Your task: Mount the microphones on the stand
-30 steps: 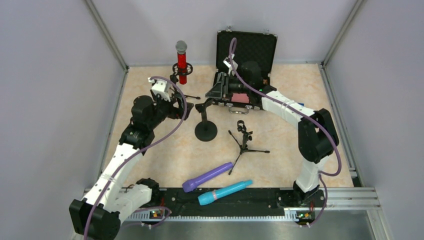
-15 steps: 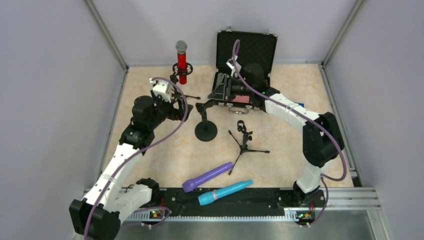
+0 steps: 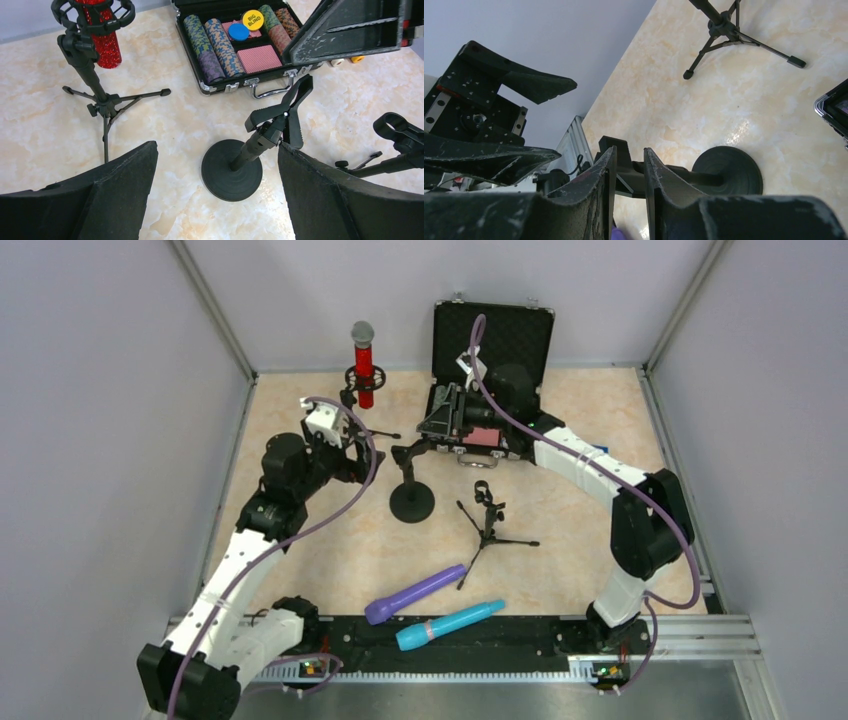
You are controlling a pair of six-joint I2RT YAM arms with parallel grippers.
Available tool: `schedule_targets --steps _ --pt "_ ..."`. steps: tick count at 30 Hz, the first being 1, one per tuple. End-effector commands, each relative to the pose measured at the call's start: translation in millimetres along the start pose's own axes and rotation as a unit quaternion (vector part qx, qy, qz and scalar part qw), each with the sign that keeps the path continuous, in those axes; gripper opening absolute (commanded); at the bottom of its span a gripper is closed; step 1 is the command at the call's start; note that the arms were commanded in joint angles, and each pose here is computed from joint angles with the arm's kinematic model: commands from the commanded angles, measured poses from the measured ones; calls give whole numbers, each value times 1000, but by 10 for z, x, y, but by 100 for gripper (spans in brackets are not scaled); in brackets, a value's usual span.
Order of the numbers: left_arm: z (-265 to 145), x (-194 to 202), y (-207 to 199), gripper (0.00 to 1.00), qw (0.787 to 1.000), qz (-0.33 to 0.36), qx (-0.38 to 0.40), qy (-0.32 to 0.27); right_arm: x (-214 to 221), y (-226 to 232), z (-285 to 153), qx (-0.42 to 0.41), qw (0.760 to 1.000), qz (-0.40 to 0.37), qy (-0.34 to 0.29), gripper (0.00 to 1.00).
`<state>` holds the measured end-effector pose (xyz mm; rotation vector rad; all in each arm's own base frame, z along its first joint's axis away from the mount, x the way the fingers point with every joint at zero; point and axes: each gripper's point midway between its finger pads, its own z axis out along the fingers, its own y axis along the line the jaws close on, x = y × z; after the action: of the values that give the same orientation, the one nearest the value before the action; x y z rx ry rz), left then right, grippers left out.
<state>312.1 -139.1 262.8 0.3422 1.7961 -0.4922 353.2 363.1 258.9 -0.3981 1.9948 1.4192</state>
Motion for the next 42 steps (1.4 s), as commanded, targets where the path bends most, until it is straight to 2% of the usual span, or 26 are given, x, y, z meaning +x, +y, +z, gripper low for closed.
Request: schedule_targets --steps 1,11,17,25,32,42 --pt "-139 -357 -114 94 998 33 23 -54 -180 235 -80 -14 999 -40 -28 26" --pt "-328 -535 -413 94 989 56 96 -97 -19 107 -31 -5 1000 -25 5 26" --pt "-479 -728 -668 94 974 75 159 -143 72 102 -90 0 999 -26 22 25" --pt "-511 -799 -783 94 966 83 191 -157 45 168 -172 4 999 -34 11 25" --pt "-465 -687 -788 93 968 74 198 -134 -177 249 -272 24 997 -65 -32 32" --pt "-444 -339 -815 92 972 34 215 -86 -417 251 -612 63 988 -91 -112 51"
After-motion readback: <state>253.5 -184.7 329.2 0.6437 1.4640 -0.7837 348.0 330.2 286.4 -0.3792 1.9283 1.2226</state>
